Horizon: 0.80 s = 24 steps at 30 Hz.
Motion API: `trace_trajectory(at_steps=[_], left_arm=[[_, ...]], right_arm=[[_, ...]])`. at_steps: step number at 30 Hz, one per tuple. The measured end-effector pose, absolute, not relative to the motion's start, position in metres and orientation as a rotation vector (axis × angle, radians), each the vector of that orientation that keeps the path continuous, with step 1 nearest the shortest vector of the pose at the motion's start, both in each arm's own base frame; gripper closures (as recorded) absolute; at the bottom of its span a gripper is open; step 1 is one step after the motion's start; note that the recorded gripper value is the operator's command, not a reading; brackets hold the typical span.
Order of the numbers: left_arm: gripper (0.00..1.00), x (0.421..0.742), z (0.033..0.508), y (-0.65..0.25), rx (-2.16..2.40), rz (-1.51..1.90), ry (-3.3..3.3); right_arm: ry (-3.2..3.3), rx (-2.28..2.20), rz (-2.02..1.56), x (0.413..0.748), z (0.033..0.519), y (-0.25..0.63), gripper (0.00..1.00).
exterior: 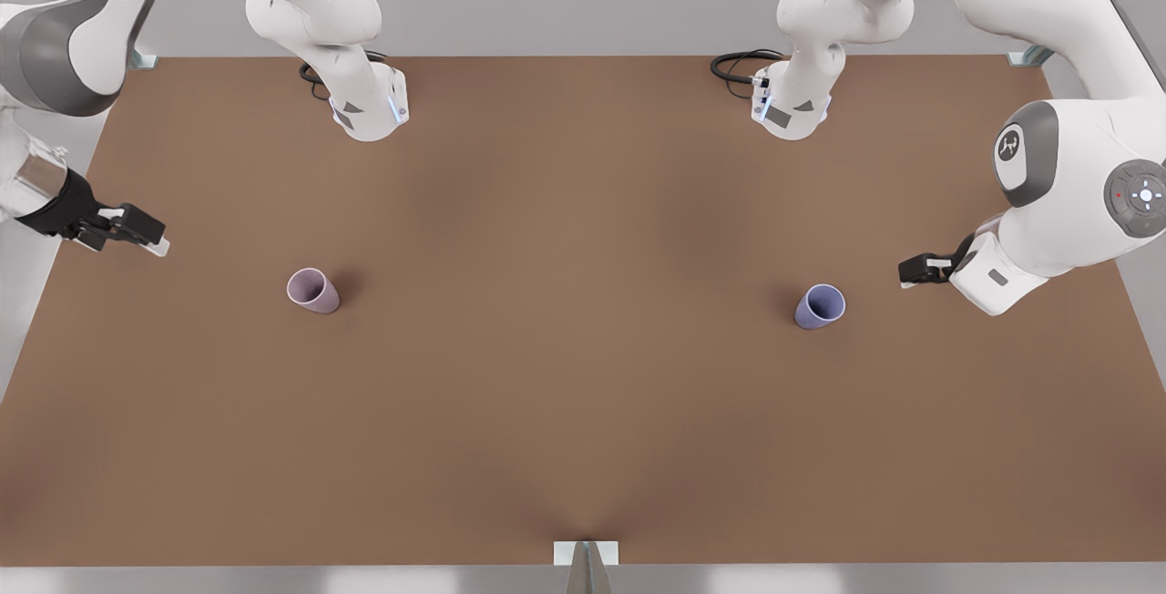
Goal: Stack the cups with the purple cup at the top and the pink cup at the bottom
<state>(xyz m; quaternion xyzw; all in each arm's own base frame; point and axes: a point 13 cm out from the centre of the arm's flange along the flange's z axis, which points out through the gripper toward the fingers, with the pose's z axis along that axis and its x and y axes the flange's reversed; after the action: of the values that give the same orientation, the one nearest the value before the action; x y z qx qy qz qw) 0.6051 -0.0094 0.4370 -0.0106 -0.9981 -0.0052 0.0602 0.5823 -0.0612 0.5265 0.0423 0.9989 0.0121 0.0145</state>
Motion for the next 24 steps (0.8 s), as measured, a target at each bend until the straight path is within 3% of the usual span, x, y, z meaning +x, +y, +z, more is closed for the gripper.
trace_trajectory(at_steps=[8,13,24], left_arm=[[0.00,0.609,0.412,-0.009,-0.031,-0.013,-2.984],[0.00,0.611,0.402,-0.007,-0.024,-0.008,-2.974],[0.00,0.616,0.383,-0.007,-0.022,-0.006,-2.955]], right_arm=[[3.258,0.050,0.059,0.586,0.443,-0.042,0.00],[3.319,0.080,0.086,0.549,0.358,-0.065,0.00],[3.345,-0.178,0.044,0.534,0.214,-0.045,0.00]])
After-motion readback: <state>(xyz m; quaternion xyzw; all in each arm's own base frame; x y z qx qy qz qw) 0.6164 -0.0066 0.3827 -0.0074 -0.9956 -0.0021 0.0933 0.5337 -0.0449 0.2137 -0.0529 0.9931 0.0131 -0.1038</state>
